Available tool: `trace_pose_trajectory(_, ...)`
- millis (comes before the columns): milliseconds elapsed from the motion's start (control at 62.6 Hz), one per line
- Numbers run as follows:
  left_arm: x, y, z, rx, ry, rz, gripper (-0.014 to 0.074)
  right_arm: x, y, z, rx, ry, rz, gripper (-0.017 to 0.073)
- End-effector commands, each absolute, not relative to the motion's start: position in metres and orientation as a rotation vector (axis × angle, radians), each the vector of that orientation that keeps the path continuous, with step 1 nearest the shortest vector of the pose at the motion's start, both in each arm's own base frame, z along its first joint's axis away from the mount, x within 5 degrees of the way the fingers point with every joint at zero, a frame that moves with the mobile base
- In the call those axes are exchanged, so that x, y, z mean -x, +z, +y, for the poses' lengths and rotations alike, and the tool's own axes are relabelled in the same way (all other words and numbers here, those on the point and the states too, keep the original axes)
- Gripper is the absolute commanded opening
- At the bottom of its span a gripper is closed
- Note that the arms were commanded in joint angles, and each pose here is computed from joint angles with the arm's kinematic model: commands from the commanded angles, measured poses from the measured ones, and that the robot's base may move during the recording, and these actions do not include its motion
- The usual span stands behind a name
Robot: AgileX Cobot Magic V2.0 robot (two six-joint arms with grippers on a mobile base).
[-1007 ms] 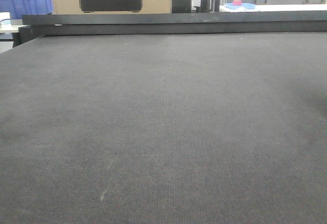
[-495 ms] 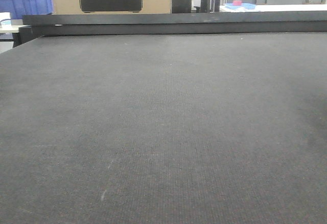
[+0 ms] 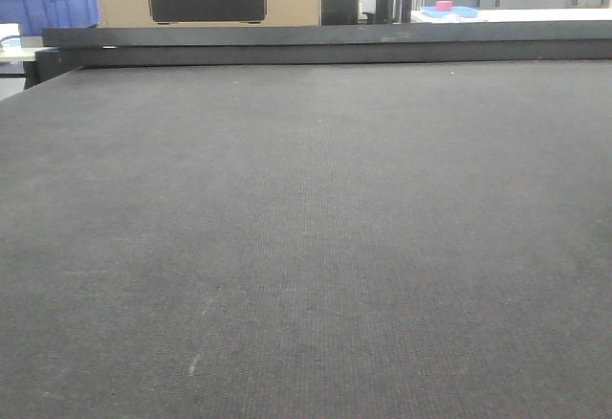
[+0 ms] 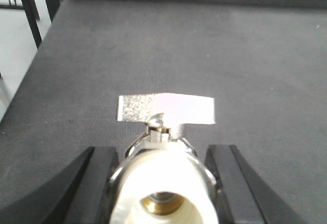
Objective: Place valve from conveyor to right shelf box
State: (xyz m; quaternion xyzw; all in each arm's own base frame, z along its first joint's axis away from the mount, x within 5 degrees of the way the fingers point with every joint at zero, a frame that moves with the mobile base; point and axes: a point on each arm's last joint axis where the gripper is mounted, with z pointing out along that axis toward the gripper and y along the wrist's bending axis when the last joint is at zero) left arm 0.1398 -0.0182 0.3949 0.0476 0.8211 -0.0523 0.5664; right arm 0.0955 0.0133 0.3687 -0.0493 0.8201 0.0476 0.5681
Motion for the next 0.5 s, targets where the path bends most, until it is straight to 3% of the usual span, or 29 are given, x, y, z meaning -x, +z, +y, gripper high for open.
trace_pose_trajectory(0,-0.119,0.401,-0.017,-0.101,-0.138,1.816,-0.0111,-0.088,0.38,0.012,0.105,0.106,1.819,-0.0163)
trace_pose_trajectory(224,-0.082,0.409,-0.013,-0.099,-0.14,1.703,-0.0111,-0.085,0.381,0.011,0.105,0.106,1.81,-0.0163)
trace_pose_trajectory(479,-0.073,0.407,-0.012,-0.105,-0.139,1.724,-0.0111,-0.085,0.38,0.011,0.105,0.106,1.812,-0.0163)
